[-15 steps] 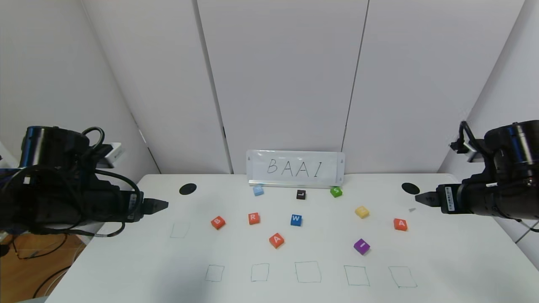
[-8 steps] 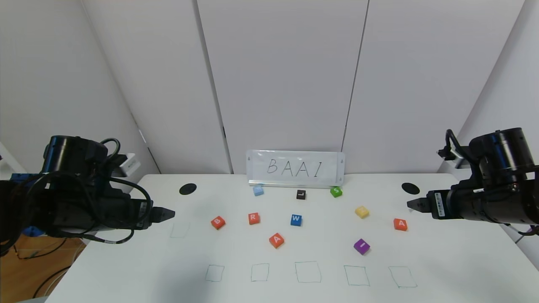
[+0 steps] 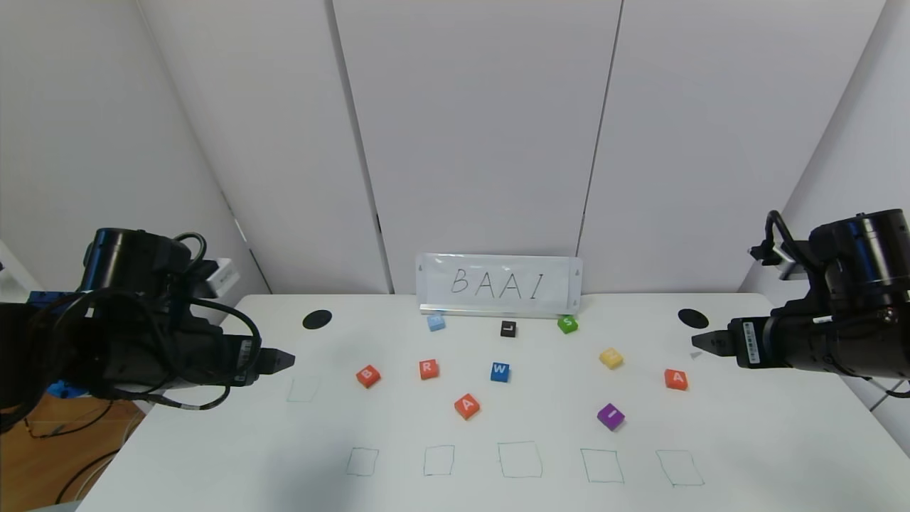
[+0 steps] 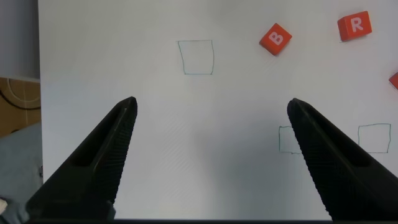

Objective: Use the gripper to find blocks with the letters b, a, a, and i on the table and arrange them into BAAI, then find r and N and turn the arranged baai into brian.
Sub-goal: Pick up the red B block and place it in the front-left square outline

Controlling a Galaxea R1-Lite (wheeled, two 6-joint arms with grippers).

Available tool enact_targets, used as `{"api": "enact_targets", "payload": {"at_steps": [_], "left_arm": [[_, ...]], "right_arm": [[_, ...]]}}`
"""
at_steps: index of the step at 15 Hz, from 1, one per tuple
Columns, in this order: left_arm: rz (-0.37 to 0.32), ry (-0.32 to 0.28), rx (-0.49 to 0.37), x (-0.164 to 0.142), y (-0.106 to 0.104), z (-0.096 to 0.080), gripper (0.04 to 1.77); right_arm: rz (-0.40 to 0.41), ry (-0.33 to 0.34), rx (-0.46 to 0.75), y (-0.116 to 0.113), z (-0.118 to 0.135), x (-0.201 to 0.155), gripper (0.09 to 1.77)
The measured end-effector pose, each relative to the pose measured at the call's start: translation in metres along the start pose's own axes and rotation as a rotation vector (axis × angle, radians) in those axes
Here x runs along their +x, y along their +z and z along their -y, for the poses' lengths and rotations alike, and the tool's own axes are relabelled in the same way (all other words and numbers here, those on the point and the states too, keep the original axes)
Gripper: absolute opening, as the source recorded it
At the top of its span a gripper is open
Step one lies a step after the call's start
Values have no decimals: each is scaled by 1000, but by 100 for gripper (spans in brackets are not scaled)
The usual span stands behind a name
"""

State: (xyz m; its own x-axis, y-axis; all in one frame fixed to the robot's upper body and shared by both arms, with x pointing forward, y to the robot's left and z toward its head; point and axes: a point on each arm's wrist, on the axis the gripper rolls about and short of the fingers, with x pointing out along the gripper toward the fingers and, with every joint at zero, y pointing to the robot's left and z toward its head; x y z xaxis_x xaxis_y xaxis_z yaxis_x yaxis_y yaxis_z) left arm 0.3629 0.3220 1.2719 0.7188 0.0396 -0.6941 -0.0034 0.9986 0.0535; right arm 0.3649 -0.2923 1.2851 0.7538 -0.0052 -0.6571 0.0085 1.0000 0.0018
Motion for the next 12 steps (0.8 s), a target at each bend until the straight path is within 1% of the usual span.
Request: {"api": "enact_targets", "payload": {"at_steps": [2,4,5,7,9,11,12], "left_arm": [[3,25,-2,1,3,7,172],[-29,32,-32,1,7,16,172],[-52,28,-59,1,10,20,172],[-89,14,-144,-2,20,31,172],[-105,-2,-230,-2,32,42,172],[-126,-2,-291,2,41,50,172],[-148,7,-316,5,45,53,172]], "right_arm": [[6,7,-3,0,-1,-3,171],[12,8,-2,0,-1,-6,171],[14,8,-2,0,-1,-6,171],[18,7,-5,0,-2,-7,171],[20,3,-8,0,-2,-7,171],[20,4,-12,-1,-3,-8,171],[21,5,-13,-1,-4,-8,171]]}}
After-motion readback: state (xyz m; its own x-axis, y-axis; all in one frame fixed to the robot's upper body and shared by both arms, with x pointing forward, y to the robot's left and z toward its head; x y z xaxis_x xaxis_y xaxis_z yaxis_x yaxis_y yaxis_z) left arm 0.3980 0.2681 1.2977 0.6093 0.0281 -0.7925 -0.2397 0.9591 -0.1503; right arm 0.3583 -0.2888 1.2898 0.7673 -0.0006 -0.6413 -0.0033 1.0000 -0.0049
